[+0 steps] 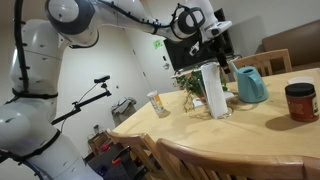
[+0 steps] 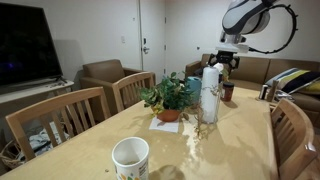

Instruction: Pull the roll of the object slightly

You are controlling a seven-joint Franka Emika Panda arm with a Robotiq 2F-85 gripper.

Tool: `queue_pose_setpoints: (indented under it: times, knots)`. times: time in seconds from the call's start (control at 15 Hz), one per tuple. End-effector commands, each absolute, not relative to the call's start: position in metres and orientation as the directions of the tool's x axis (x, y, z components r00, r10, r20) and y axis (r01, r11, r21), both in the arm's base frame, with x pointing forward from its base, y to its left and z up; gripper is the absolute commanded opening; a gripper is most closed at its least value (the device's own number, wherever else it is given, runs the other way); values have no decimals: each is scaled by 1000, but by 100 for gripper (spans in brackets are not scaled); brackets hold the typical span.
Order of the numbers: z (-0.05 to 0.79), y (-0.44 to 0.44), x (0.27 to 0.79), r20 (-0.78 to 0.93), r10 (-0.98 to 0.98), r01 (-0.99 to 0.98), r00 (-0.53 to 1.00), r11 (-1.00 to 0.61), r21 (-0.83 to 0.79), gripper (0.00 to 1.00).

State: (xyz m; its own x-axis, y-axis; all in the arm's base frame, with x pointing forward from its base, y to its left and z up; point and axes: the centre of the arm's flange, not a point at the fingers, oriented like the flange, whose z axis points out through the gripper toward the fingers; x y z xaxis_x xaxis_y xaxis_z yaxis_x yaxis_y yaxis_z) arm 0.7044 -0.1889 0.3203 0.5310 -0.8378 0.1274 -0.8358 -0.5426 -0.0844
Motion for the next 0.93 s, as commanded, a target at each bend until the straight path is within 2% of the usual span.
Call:
queue_pose_setpoints:
  times: [0.0,0.87]
  knots:
    - [326,-186,709,85,-822,-815,563,-570,-104,100]
    - [314,-195,699,-46,-826,-826,562,-558,-77,100]
